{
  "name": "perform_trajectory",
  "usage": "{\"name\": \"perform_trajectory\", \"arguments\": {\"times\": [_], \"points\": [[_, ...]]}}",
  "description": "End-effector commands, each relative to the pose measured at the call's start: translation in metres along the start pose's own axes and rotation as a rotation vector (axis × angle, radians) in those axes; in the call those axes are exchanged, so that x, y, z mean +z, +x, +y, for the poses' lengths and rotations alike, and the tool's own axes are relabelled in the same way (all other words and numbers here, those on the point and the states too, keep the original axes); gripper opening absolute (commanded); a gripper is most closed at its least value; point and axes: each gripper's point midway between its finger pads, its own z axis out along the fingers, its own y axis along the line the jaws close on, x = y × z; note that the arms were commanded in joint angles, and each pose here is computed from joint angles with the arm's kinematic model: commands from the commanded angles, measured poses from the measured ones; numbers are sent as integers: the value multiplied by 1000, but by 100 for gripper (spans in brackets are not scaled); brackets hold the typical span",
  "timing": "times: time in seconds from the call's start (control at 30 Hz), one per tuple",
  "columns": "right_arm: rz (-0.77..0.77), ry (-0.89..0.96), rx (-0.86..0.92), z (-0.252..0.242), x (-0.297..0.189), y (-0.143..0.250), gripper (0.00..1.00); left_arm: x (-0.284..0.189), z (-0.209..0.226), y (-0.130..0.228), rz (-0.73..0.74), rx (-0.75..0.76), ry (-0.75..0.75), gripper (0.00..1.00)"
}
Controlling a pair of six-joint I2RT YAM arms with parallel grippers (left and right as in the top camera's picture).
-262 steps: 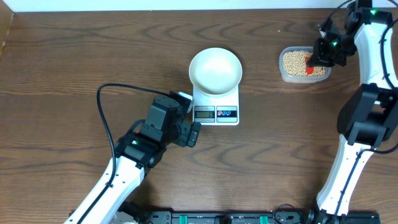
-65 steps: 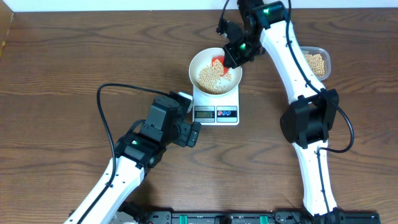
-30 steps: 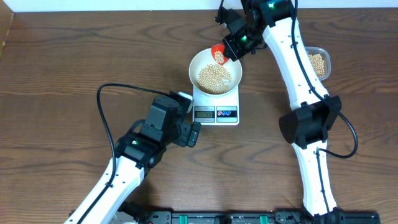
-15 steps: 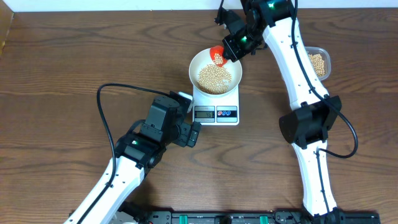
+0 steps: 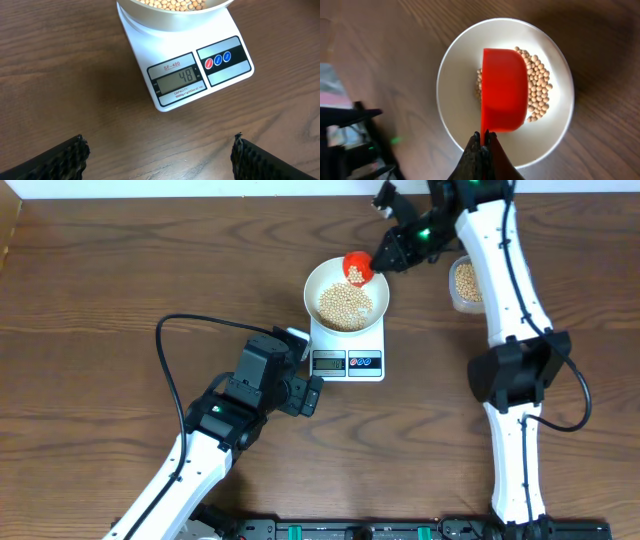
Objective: Scoop item into bowl and weigh 50g on scale
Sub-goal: 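Tilt the red scoop to pour chickpeas into the white bowl, then shake the tilted scoop over the bowl to add more chickpeas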
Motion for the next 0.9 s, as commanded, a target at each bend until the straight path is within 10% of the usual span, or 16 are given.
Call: {"name": "perform_trajectory", "arguments": {"times": [0.0,0.87], "points": [[-61,-82,-39,10,-15,-8,1,-2,-2,-3,-7,4,11,93],[27,23,-144,18,8,0,1,-2,-2,-3,-7,4,11,93]]}}
